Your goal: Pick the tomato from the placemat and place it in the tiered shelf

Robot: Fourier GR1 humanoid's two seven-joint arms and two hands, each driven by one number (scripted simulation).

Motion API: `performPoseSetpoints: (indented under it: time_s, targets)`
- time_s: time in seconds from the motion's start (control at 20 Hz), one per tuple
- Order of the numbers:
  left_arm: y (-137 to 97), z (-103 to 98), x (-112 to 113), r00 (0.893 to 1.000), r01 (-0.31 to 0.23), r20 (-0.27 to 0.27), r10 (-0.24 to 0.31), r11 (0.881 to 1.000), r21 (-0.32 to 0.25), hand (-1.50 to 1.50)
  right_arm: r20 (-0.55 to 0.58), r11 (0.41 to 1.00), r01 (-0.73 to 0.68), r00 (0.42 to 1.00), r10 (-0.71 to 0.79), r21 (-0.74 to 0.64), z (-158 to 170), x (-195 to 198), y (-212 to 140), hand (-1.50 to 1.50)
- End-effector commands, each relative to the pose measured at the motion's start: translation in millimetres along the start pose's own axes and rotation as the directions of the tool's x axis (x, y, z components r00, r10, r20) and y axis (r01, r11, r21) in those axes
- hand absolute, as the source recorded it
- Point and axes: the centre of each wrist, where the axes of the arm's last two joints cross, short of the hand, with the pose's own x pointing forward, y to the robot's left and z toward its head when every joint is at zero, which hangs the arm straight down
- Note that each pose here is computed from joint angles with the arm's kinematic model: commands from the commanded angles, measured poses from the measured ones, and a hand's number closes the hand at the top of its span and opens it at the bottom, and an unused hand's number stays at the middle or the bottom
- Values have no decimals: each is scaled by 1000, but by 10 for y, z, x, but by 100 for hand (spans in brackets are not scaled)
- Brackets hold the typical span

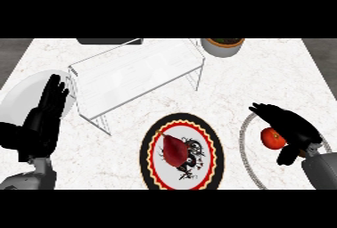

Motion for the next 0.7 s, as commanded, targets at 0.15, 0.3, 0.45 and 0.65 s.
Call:
performPoseSetpoints:
  time_s: [0.15, 0.3, 0.45, 0.65]
  targets:
    - [-72, -20, -24, 1000, 1, 0, -1, 1000, 0, 0, -16, 999, 4, 1000, -4, 40, -93, 116, 59, -150]
    - [0, 50, -50, 1000, 9, -5, -9, 1000, -5, 0, -18, 991, -41, 999, 43, 130, -142, -96, 166, 150]
    - [-123, 26, 20, 1000, -8, -11, 8, 1000, -10, 0, 55, 992, -115, 992, 112, 54, -161, -97, 97, 150]
    - [133, 119, -10, 1000, 3, -8, -3, 1000, -3, 0, 83, 988, -150, 985, 153, -44, 30, -36, 348, 150]
